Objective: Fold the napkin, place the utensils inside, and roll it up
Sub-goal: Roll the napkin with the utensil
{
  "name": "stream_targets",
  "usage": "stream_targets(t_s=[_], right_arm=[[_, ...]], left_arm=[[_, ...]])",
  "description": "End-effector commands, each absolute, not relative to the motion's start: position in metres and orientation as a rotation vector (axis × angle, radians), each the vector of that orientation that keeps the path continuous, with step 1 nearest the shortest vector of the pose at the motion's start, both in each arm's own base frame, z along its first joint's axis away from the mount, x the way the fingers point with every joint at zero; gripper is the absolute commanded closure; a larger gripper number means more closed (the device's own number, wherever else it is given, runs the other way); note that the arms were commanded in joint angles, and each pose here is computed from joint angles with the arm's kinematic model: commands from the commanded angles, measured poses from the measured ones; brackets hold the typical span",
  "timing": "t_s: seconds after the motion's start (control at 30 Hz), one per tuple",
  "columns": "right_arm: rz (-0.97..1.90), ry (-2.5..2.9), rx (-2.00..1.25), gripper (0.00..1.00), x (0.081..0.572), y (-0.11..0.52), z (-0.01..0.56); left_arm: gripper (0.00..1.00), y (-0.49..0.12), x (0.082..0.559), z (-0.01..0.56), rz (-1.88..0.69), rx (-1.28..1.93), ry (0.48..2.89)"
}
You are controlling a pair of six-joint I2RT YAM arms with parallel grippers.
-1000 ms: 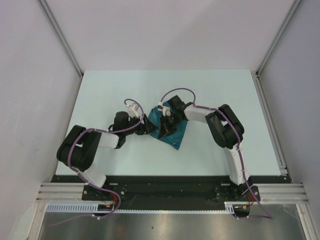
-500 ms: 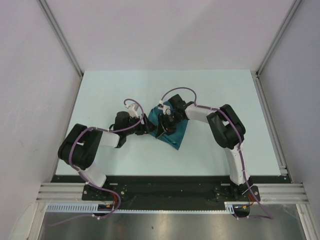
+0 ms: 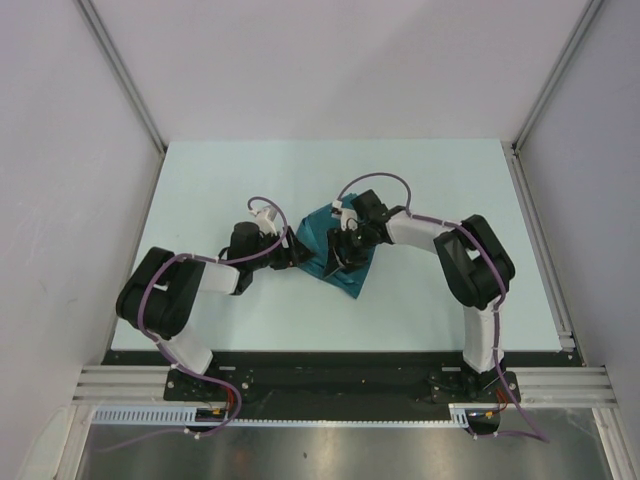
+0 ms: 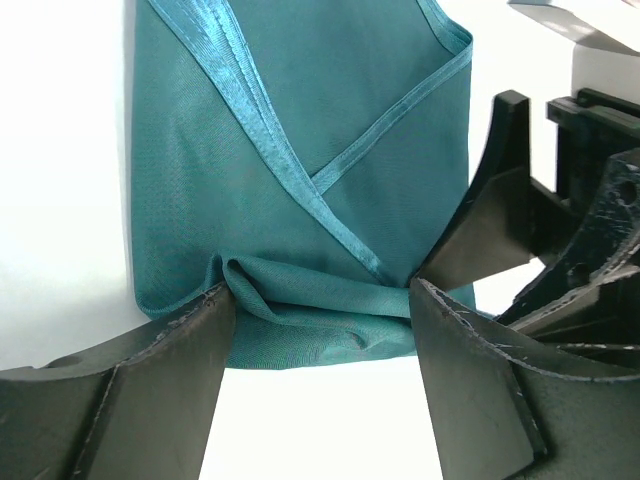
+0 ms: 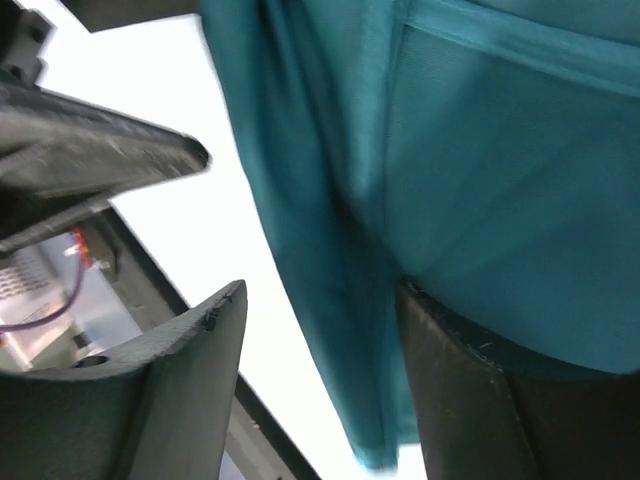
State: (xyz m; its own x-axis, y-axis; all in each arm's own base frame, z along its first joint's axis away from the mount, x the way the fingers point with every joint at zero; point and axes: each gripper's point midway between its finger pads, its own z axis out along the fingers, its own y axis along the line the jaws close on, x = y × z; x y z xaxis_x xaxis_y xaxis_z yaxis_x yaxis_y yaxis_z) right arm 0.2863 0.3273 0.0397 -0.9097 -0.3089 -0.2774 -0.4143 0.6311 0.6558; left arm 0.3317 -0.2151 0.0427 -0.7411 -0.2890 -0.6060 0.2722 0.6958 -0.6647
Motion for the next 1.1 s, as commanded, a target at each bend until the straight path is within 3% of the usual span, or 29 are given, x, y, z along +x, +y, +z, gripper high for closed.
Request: stream_targets(t_s=[0.0, 0.43, 0.6, 0.8, 1.07], right_arm=[[0.992, 2.641, -0.631, 0.32, 0.293, 0.309, 0.049], [0.488, 2.167, -0.824, 0.17, 0.304, 0.314, 0.091], [0.348, 2.057, -0.949, 0.16, 0.29, 0.323, 0.085], [0.229, 1.95, -1.039, 0.2, 0.277, 0.336, 0.079], [0.127, 1.949, -1.105, 0.33, 0.272, 0.335, 0.054]], left_arm=[[0.23, -0.191, 0.324, 0.003, -0.862, -0.123, 2.325], [0.23, -0.191, 0.321, 0.003, -0.876, -0.129, 2.334], [0.23, -0.19, 0.322, 0.003, -0.874, -0.137, 2.342], [0.23, -0.188, 0.322, 0.003, -0.871, -0.144, 2.349], [0.23, -0.187, 0.323, 0.002, -0.874, -0.15, 2.355]])
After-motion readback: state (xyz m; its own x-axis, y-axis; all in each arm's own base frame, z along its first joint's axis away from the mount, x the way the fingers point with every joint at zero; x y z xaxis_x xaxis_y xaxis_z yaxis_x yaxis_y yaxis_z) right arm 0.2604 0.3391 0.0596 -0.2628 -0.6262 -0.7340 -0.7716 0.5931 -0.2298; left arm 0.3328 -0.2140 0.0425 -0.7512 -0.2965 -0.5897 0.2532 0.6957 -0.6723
